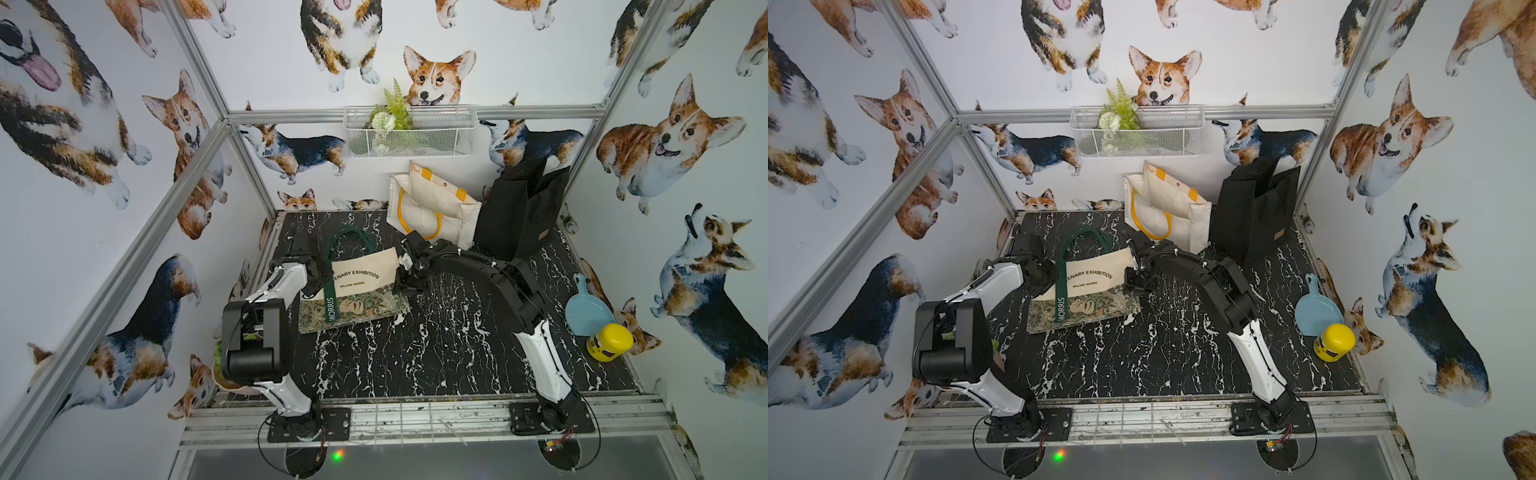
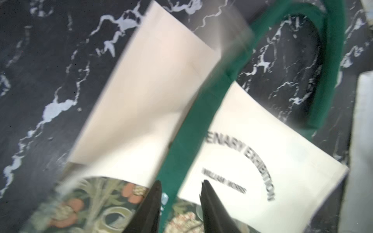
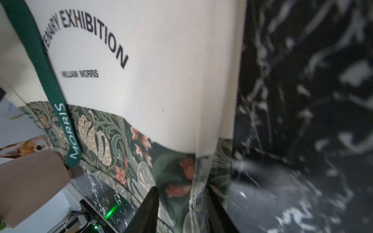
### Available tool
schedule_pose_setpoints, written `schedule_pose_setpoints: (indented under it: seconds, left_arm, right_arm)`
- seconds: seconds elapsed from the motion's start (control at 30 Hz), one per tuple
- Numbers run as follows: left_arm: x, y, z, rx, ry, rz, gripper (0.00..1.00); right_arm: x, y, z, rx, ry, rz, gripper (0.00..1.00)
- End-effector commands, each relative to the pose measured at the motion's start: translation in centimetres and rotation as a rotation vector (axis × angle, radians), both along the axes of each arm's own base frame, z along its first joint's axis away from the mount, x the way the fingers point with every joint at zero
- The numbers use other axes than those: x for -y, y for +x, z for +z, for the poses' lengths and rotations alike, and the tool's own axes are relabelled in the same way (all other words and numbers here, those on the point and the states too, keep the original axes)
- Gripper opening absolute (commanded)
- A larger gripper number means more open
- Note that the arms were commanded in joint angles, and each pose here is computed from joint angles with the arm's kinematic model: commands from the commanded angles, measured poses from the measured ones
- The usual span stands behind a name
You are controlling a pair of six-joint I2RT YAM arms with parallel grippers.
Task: Put away the canvas bag
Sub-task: Move the canvas bag to the center of the board.
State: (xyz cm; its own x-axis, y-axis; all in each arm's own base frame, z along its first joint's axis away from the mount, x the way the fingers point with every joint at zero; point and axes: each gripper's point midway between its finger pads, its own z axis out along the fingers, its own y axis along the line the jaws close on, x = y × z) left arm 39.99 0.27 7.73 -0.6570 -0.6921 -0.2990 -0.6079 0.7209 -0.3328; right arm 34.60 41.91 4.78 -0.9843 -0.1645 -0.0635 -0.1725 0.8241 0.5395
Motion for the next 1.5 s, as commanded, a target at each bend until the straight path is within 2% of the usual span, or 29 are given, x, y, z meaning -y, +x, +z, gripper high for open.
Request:
schedule_pose_setpoints:
  seconds: [0.0, 0.23, 0.4, 0.5, 0.63, 0.77, 0.87, 1.03, 1.23, 1.4, 1.47]
  left_arm:
    - [-1.0, 1.0, 0.3, -0.023, 0.012, -0.001, 0.37]
    - [-1.3, 3.7, 3.3, 0.046, -0.011, -0.032, 0.37]
    - [0.5, 1.7, 3.0, 0.052, -0.076, -0.059, 0.36]
    - [3.4, -0.4, 0.6, 0.018, -0.117, -0.122, 0.36]
    - [10.1, -2.7, -0.7, 0.001, -0.112, -0.290, 0.37]
    - [13.9, -3.2, -2.6, -0.021, -0.104, -0.354, 0.37]
    - [13.9, -3.2, -3.8, -0.041, -0.096, -0.335, 0.37]
    - [12.7, -4.3, -6.3, -0.074, -0.040, -0.321, 0.36]
    - [12.8, -7.8, -8.9, -0.114, -0.120, -0.293, 0.36]
    - [12.7, -8.1, -7.6, -0.092, -0.114, -0.309, 0.36]
    - [12.6, -7.9, -6.1, -0.062, -0.101, -0.324, 0.36]
  right_arm:
    - [-2.2, 0.9, 0.5, -0.026, 0.057, 0.048, 0.38]
    - [-1.9, 1.7, 1.2, -0.016, 0.066, 0.040, 0.38]
    - [0.8, -0.2, 1.9, 0.003, 0.050, 0.009, 0.38]
    - [3.0, -2.6, 2.7, 0.005, 0.062, -0.030, 0.37]
    - [6.8, -6.4, 3.7, 0.027, 0.052, -0.075, 0.38]
    - [10.8, -10.7, 4.8, 0.050, 0.010, -0.092, 0.38]
    - [13.2, -13.1, 5.9, 0.071, -0.006, -0.111, 0.38]
    - [16.0, -15.2, 7.8, 0.116, -0.003, -0.159, 0.38]
    - [18.0, -16.1, 8.6, 0.145, -0.011, -0.211, 0.39]
    - [18.3, -16.1, 9.3, 0.161, -0.019, -0.217, 0.39]
    - [18.3, -16.1, 9.5, 0.168, -0.016, -0.226, 0.39]
